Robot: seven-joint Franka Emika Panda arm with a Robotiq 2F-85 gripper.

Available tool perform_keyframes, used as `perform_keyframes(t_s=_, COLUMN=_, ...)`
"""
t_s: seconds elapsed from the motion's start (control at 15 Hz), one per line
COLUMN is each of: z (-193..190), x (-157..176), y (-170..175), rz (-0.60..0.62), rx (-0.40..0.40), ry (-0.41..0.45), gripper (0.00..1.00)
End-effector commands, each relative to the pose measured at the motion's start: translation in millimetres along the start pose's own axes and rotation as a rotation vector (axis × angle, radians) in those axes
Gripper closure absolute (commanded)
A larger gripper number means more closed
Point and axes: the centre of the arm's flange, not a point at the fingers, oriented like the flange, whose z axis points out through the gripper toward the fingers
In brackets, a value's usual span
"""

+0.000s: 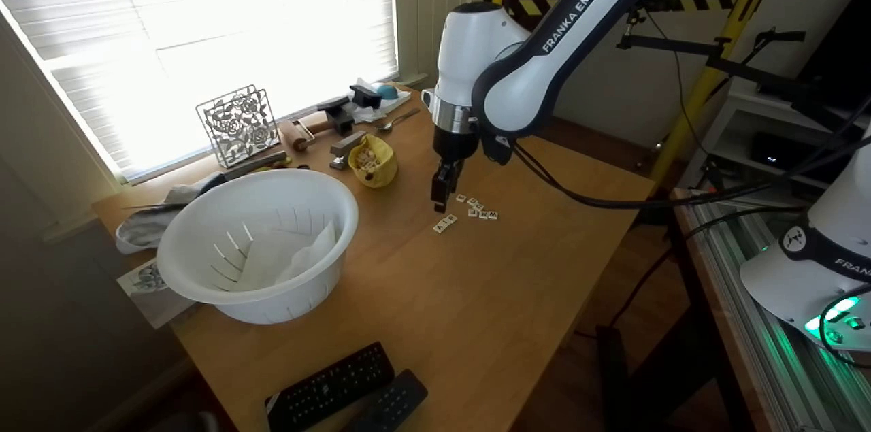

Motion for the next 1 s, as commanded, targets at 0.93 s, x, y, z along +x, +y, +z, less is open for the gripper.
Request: perform_keyframes(t_s=0.93, z=-55, x=-21, y=-2, rz=0.147, rx=0.000, ry=-0.082, gripper=0.00)
